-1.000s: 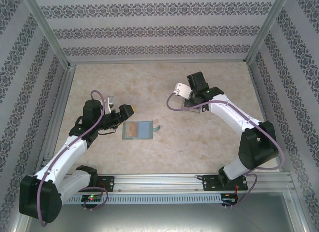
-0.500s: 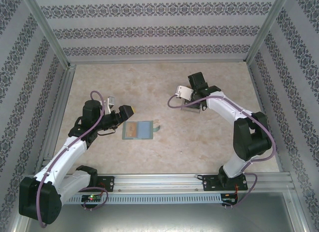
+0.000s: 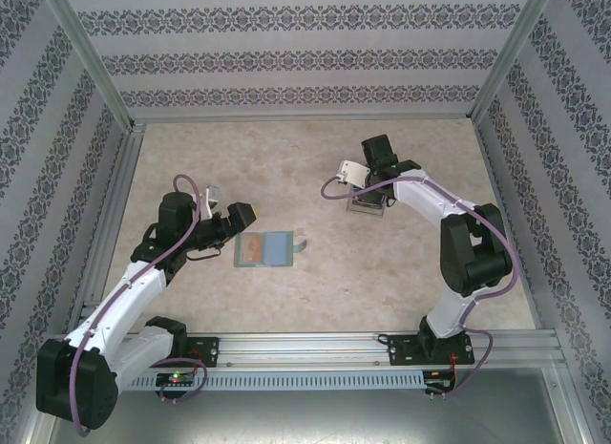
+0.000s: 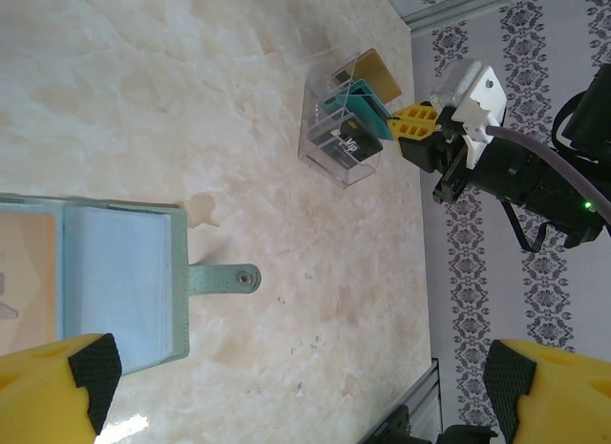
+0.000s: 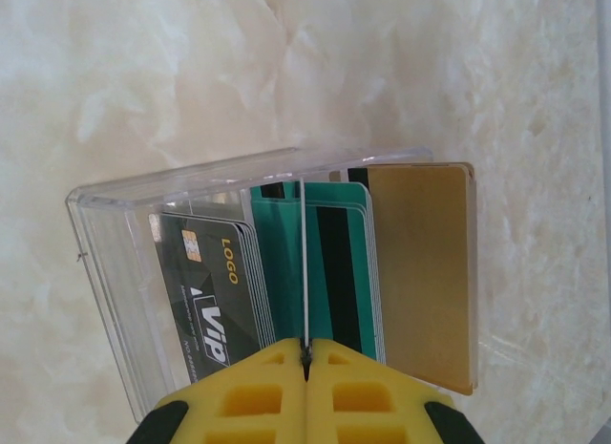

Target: Take the credit cards out of the card holder

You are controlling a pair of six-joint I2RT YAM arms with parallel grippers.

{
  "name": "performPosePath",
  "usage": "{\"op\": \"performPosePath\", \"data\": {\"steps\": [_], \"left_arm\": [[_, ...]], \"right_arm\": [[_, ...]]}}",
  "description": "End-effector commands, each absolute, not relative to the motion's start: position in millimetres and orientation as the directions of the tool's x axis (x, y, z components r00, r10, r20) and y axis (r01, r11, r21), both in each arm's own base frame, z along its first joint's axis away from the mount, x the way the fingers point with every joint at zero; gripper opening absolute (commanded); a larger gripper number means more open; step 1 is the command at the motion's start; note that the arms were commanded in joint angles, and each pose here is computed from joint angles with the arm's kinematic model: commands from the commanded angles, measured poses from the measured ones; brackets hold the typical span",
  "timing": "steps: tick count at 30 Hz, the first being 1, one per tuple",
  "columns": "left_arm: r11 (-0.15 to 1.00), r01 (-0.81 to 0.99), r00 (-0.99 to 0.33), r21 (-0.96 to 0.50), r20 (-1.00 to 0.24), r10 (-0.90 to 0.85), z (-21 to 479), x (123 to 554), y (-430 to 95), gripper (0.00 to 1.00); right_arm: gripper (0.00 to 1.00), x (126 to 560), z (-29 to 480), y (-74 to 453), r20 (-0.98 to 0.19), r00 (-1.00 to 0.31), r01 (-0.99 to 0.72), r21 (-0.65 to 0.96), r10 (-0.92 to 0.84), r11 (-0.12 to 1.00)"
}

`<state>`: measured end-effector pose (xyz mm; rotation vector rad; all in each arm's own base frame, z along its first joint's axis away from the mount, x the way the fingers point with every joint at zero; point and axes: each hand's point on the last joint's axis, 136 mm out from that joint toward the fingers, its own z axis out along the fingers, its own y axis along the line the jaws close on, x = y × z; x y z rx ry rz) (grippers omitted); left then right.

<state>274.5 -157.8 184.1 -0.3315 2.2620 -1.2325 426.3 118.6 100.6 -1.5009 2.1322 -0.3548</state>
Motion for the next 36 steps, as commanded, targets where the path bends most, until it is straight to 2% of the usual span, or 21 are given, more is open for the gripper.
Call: {"op": "performPosePath", "data": {"steps": [1,7,13,21,27,36], "left_arm": [[0.571,0.045,-0.815,-0.819,-0.361,-0.454,185.9,276.3,-152.2,0.99],[0.573,0.039,-0.816,-0.818,-0.357,-0.454,183.7,278.1,-152.2,0.99],[0.576,0.037,-0.816,-0.817,-0.357,-0.455,182.7,278.8,-151.9,0.99],[0.573,0.036,-0.816,-0.819,-0.355,-0.456,181.9,280.6,-152.3,0.99],[0.573,0.034,-0.819,-0.819,-0.352,-0.453,180.6,279.9,-152.6,0.99],[0.615,-0.025,-0.833,-0.788,-0.324,-0.449,165.7,280.1,-147.3,0.99]], "right_arm": [[0.00,431.3,96.6,118.6,-0.264,-0.264,-0.806,-0.468,-0.928,0.363],[0.03,433.1,85.8,112.3,-0.233,-0.274,-0.805,-0.475,-0.933,0.355],[0.23,440.8,83.4,101.6,-0.216,-0.305,-0.779,-0.505,-0.928,0.373],[0.25,453.6,86.8,88.7,-0.206,-0.349,-0.720,-0.566,-0.914,0.402],[0.27,460.2,93.6,86.7,-0.241,-0.392,-0.685,-0.567,-0.888,0.457],[0.29,453.4,127.4,90.7,-0.390,-0.491,-0.587,-0.512,-0.779,0.627]]}}
